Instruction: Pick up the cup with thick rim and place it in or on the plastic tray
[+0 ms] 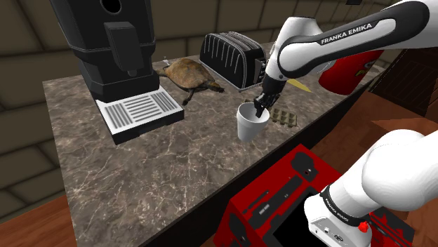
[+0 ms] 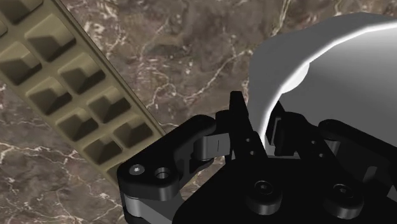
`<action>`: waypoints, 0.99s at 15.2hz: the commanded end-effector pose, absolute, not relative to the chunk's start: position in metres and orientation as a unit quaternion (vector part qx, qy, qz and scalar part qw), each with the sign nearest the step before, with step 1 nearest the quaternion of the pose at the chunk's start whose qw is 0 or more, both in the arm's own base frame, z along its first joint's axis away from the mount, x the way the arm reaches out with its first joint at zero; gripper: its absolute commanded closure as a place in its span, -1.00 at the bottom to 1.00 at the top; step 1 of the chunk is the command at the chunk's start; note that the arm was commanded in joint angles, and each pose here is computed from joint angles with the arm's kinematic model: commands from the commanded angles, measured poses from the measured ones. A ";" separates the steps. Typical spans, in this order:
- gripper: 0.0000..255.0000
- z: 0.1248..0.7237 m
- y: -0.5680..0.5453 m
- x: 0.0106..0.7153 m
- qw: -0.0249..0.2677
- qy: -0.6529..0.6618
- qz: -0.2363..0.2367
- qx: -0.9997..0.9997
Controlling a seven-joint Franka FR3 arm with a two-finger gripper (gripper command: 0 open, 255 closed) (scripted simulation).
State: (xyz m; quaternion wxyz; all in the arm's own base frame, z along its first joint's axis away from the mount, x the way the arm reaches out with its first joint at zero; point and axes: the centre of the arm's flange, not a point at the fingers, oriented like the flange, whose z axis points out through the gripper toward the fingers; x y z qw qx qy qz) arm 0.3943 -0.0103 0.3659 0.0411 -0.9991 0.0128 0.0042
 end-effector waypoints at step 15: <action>1.00 0.434 -0.010 0.394 0.041 0.013 0.005 -0.999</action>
